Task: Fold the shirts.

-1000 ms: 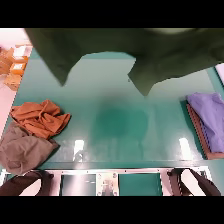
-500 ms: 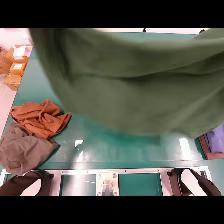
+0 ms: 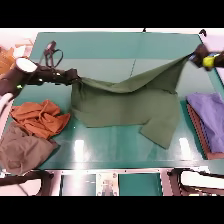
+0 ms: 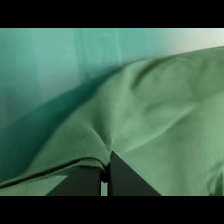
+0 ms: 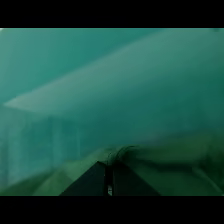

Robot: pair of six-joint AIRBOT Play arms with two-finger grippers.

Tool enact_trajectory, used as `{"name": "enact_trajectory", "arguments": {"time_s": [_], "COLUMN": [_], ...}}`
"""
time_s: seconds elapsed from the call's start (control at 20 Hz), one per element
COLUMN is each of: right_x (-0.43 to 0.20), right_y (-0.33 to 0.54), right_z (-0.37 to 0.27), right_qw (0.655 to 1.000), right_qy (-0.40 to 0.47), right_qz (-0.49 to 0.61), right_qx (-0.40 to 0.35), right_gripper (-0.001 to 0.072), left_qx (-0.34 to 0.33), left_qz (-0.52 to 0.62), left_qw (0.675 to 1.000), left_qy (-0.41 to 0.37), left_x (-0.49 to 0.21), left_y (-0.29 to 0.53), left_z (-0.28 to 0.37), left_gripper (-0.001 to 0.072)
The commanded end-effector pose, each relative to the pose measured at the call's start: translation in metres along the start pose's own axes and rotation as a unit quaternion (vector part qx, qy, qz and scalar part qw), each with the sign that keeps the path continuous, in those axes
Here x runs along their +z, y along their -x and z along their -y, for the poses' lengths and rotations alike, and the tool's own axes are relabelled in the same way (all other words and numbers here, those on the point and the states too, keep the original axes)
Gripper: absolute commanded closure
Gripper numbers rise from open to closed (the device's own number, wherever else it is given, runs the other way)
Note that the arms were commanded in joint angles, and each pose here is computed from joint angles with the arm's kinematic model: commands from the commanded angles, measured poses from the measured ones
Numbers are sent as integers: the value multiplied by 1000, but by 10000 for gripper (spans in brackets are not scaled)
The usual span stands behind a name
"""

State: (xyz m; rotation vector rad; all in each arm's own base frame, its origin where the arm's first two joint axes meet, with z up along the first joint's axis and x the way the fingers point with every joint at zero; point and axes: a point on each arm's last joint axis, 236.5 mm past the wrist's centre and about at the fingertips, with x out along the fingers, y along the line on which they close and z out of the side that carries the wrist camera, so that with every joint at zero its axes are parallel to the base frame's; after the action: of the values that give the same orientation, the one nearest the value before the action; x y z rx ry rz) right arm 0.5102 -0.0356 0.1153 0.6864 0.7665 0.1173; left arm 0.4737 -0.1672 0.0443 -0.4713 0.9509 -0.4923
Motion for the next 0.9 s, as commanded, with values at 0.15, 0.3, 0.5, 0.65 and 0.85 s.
{"name": "enact_trajectory", "arguments": {"time_s": [0.15,0.3,0.5,0.65,0.85], "right_x": [-25,-40,-83,-117,-172], "right_y": [-60,-44,19,62,78], "right_z": [45,66,131,158,172], "right_qw": [999,995,974,964,955], "right_qy": [-25,-37,-66,-114,-147], "right_qz": [-36,-83,-194,-207,-217], "right_qx": [-31,-41,-101,-120,-138], "right_gripper": [650,400,401,402,400], "left_qx": [-30,-33,-82,-96,-83], "left_qz": [73,81,-15,-86,-129], "left_qw": [997,996,994,983,977], "left_qy": [9,9,75,127,147], "left_x": [68,81,67,37,10], "left_y": [-40,-29,30,70,75], "left_z": [-6,-9,-24,-51,-68], "left_gripper": [681,196,36,37,36]}}
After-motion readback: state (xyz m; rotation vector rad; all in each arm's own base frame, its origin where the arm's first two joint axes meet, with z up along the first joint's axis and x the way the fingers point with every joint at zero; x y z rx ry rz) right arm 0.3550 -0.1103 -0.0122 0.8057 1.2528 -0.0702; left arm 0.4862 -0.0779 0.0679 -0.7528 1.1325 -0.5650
